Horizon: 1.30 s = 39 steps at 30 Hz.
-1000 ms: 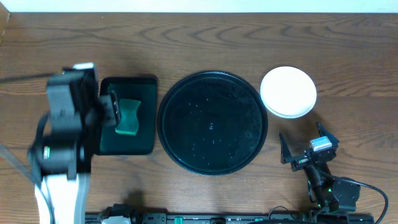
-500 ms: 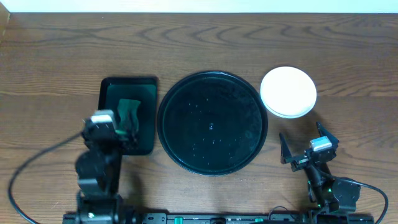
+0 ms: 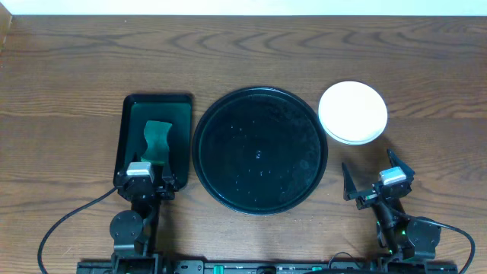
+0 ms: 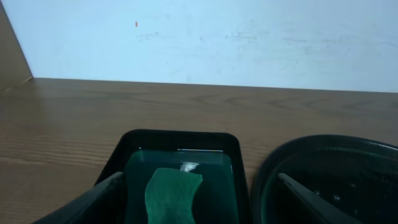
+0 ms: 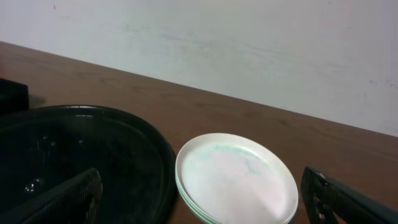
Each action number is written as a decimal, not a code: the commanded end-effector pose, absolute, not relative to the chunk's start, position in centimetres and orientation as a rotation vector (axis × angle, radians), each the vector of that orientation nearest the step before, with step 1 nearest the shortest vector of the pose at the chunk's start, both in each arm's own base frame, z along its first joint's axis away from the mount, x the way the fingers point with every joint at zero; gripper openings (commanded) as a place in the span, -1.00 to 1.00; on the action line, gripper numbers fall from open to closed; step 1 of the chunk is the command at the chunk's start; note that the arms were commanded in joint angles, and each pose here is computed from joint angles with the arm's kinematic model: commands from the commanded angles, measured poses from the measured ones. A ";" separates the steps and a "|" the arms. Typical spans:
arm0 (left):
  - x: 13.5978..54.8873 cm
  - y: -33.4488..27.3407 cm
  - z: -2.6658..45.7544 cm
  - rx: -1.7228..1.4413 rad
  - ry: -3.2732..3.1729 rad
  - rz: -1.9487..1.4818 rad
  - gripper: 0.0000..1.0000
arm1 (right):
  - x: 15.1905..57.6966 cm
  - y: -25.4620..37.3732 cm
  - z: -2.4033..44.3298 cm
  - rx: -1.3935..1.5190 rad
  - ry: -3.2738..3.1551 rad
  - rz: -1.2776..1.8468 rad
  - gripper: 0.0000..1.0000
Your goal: Clean dirty plates on tray and stack at the side
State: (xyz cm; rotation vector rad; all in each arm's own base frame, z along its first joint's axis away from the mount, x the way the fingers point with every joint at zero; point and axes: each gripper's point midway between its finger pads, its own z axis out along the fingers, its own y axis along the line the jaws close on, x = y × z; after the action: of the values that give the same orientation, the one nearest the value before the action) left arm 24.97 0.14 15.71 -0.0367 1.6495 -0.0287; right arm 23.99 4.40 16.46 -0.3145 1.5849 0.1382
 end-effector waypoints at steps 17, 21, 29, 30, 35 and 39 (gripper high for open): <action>24.4 0.0 13.7 -0.033 1.723 -0.036 0.48 | 23.9 4.6 16.4 -0.328 1.581 0.142 0.98; 24.4 0.0 13.7 -0.033 1.723 -0.036 0.48 | 23.9 4.6 16.4 -0.328 1.581 0.142 0.98; 24.4 0.0 13.7 -0.033 1.723 -0.036 0.49 | 23.9 4.6 16.4 -0.328 1.581 0.142 0.99; 24.4 0.0 13.7 -0.033 1.723 -0.036 0.49 | 23.9 4.6 16.4 -0.328 1.581 0.142 0.98; 24.4 0.0 13.7 -0.033 1.724 -0.036 0.48 | 23.9 4.6 16.4 -0.328 1.581 0.142 0.98; 24.4 0.0 13.7 -0.033 1.724 -0.036 0.48 | 23.9 4.6 16.4 -0.328 1.581 0.142 0.99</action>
State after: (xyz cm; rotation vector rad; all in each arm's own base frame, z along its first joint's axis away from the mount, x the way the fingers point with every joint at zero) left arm 24.56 0.16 15.08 -0.0383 1.6751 -0.0276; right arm 23.99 4.39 16.46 -0.3142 1.5850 0.1379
